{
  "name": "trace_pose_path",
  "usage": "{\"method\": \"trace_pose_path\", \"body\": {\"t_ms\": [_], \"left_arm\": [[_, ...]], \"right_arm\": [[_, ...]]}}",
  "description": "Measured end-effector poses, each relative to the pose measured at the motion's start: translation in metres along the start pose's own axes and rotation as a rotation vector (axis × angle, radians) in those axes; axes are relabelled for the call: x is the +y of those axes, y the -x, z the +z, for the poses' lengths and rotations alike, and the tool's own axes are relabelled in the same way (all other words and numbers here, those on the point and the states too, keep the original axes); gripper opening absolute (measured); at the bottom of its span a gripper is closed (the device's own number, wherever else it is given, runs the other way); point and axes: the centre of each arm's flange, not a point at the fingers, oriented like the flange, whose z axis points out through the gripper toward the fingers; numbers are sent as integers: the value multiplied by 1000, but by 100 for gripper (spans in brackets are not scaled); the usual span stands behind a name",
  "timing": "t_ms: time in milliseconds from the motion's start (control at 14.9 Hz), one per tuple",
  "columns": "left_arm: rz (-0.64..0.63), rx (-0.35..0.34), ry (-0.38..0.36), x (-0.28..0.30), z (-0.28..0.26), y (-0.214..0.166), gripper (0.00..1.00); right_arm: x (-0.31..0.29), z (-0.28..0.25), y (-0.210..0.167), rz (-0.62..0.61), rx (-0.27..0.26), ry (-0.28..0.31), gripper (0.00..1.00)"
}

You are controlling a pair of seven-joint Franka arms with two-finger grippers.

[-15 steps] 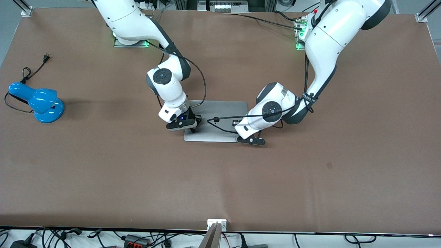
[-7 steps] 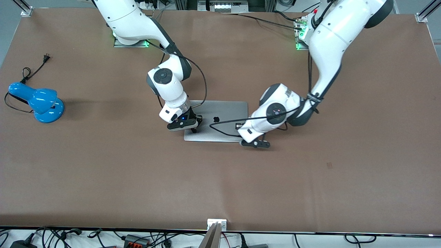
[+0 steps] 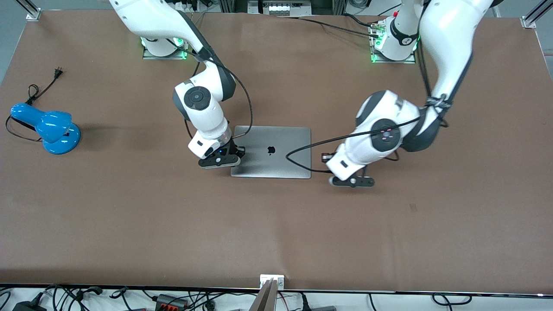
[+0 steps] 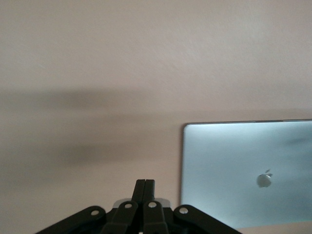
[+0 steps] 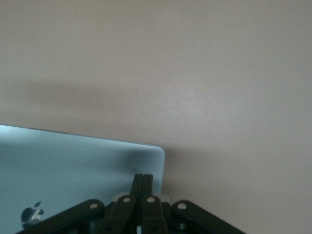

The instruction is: Close laptop with both arms from behind

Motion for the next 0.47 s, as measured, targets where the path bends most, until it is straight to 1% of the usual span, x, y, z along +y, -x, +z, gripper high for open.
{"method": "trace_pose_path", "body": {"t_ms": [134,201,268,335,469], "left_arm": [[29,0,-14,-37,-26,-6,2],[34,-4,-24,-57,-42,-7,2],[37,-11,-37,-76,-61,-6,5],[40,-17,-50,-92,-80,-2,5],[33,-27,-78,-118,-120,11,7]], "right_arm": [[1,-33,-21,14,-55,40,1],[1,-45,-28,18,-70,51,1],[1,-53,-31,20,-76,56,1],[2,-58,-33,23,-84,62,7],[12,-69,-33,37,-123,85,24]]}}
